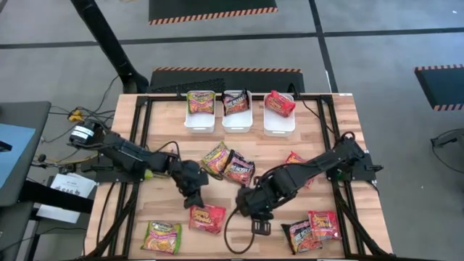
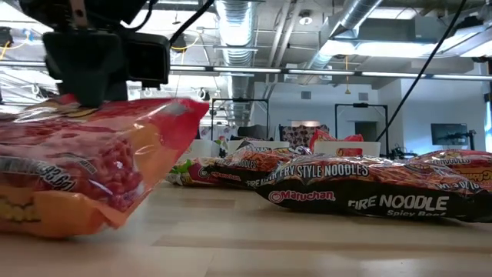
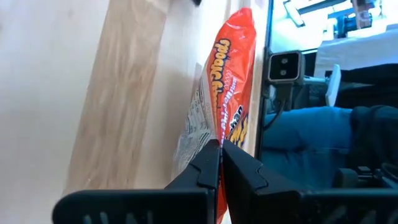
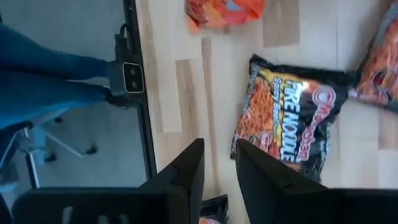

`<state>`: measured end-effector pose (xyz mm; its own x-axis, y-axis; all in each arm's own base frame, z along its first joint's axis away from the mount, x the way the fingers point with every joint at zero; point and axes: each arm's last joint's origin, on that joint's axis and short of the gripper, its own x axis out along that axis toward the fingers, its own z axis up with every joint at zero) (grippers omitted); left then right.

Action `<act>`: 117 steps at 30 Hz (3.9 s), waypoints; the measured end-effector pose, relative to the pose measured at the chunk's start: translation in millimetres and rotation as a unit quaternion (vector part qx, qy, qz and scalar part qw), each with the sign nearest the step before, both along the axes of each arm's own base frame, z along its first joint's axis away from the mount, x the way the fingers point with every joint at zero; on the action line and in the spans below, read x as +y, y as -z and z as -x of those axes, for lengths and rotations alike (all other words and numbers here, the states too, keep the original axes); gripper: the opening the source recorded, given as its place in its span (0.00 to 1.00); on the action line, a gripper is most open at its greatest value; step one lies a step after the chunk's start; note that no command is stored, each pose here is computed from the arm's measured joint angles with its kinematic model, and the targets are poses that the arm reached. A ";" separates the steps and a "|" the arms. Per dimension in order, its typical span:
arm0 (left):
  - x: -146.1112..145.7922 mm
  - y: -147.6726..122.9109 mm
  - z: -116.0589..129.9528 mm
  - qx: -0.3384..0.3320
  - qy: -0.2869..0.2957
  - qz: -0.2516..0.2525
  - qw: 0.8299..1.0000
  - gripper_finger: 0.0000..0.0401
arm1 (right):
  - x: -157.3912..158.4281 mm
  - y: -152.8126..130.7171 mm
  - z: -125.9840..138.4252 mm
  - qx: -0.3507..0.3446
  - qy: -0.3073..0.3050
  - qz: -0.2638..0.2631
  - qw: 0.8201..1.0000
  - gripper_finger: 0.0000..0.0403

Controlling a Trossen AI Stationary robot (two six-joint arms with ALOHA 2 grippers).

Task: Sort Maruchan noodles
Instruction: Put the orange noodle pack into the right white bin

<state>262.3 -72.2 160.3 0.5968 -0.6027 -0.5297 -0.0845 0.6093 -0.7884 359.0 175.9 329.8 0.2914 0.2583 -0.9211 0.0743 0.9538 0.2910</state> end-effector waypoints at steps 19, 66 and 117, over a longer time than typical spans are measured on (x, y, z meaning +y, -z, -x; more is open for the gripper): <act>33.3 -1.2 -5.8 -0.042 0.019 -0.014 0.999 0.00 | -38.7 2.1 -20.1 -0.033 -0.020 0.035 0.999 0.42; 43.9 -1.8 -6.3 -0.044 0.023 0.000 0.999 0.00 | -82.7 120.7 -60.8 -0.170 0.021 -0.058 0.983 0.43; 44.8 -11.7 -13.9 -0.109 -0.001 -0.013 0.994 0.00 | -79.2 138.0 -66.8 -0.118 0.139 -0.118 0.976 0.52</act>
